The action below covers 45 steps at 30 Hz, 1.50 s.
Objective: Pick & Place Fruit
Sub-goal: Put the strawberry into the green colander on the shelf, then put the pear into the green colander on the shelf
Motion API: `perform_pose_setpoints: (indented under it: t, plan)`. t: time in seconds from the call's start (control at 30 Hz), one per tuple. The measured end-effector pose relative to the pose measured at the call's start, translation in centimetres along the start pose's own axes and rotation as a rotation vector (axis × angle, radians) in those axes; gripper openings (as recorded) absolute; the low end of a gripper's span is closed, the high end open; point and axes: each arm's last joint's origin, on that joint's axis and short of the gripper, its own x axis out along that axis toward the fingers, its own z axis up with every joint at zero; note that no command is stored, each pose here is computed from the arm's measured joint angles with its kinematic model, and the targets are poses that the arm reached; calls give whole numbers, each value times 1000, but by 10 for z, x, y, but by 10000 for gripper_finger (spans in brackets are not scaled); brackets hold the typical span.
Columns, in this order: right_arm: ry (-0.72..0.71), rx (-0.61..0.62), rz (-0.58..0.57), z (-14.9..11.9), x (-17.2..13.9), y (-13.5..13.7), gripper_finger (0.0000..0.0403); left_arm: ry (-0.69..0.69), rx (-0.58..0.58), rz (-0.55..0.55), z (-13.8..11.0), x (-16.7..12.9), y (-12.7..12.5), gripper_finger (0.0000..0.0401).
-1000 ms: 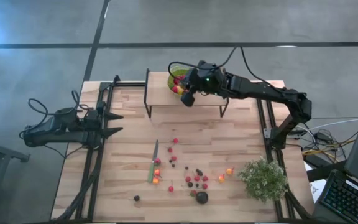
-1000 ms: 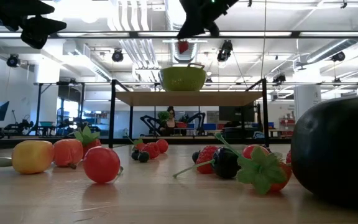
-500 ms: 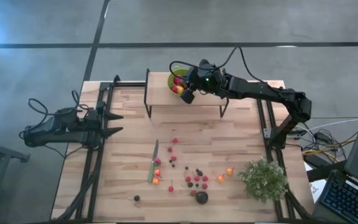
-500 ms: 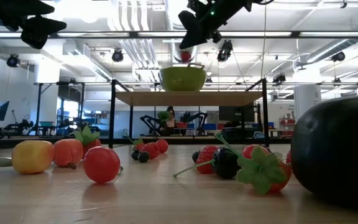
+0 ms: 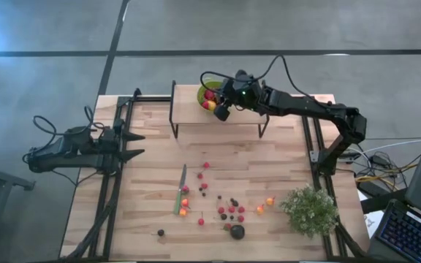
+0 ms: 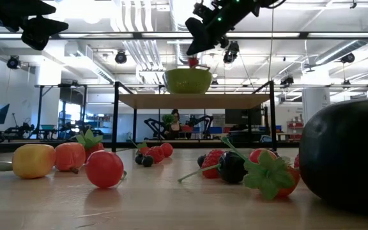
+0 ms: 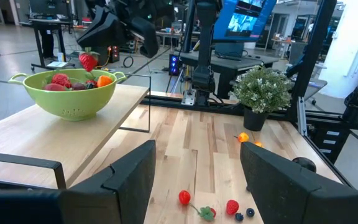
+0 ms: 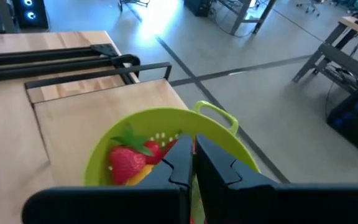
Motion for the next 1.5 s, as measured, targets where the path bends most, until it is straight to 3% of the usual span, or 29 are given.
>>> perform_pose_setpoints:
  t: [0.53, 1.03, 1.27, 1.5]
  plan:
    - [13, 53, -4, -3, 1, -2, 14, 0, 0, 0, 0, 0, 0, 241]
    - [22, 70, -12, -1, -8, -5, 106, 0, 0, 0, 0, 0, 0, 241]
    - [191, 47, 95, -11, -33, 10, 135, 0, 0, 0, 0, 0, 0, 241]
    - [323, -25, 179, -20, -63, 41, 119, 0, 0, 0, 0, 0, 0, 241]
